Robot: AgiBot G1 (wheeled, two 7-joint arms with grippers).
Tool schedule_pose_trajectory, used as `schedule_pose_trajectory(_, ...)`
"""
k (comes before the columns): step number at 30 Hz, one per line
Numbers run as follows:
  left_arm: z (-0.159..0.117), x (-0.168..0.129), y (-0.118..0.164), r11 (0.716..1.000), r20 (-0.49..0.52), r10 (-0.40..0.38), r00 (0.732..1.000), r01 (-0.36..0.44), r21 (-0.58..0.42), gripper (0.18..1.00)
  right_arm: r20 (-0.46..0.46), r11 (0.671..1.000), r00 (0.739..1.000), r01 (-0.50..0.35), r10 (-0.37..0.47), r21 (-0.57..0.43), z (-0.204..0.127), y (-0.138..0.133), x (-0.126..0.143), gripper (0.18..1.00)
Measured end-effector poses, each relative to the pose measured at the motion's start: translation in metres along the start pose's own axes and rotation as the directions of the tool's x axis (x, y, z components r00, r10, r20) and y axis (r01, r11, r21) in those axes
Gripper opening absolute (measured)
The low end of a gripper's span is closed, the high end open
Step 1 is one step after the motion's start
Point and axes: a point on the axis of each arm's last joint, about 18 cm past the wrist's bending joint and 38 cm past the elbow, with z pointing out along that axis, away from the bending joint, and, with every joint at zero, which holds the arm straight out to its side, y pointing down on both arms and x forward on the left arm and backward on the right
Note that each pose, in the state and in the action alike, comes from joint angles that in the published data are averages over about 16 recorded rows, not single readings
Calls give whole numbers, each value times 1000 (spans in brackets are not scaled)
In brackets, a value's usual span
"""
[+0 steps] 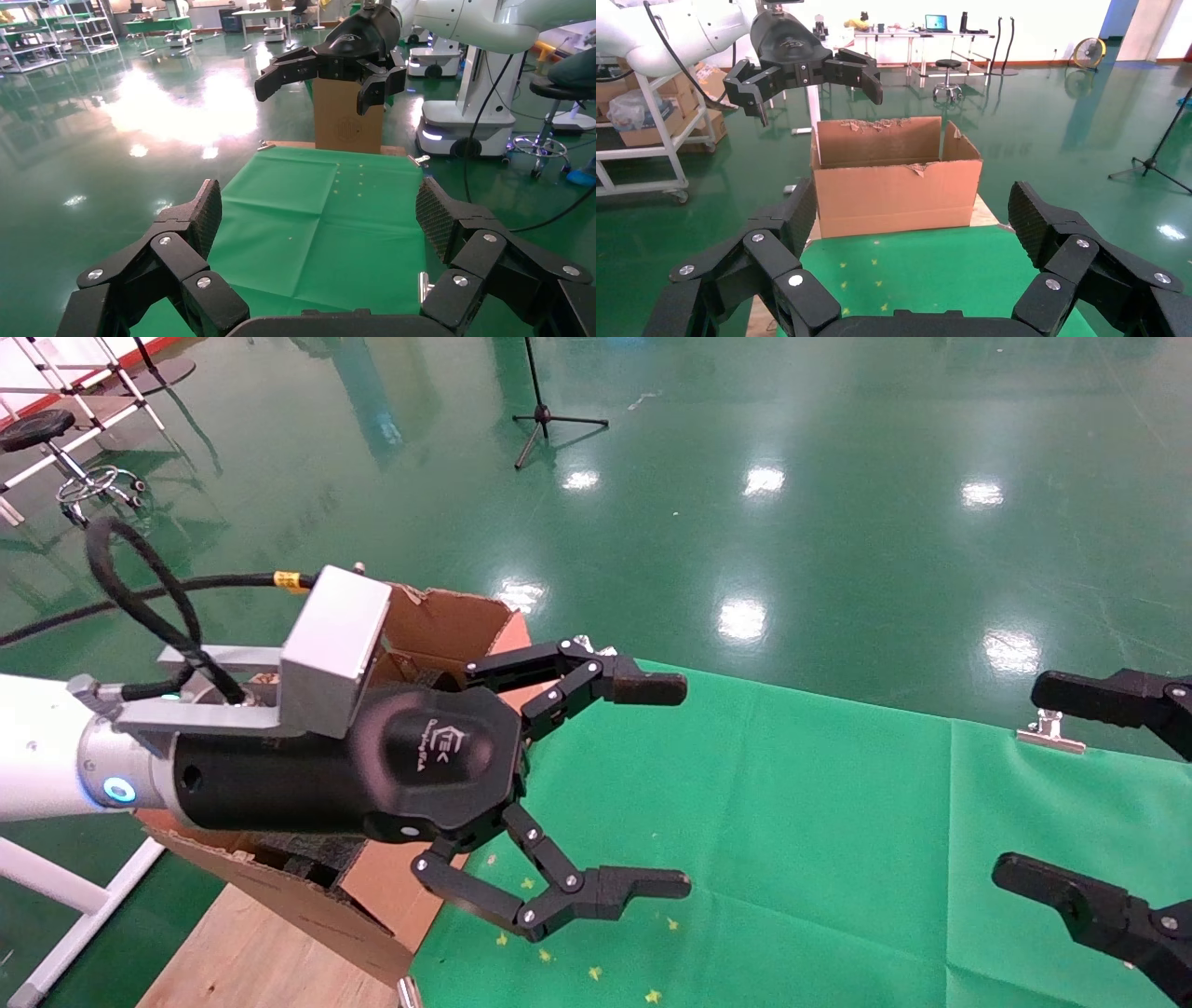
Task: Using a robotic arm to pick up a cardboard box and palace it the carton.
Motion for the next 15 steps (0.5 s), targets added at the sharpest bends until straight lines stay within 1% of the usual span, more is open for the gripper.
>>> schedule_pose_trajectory(15,0,0,0,1000,1,0,1000,0,-1,1001,0,1000,1000,0,0,0,0,0,0,1001)
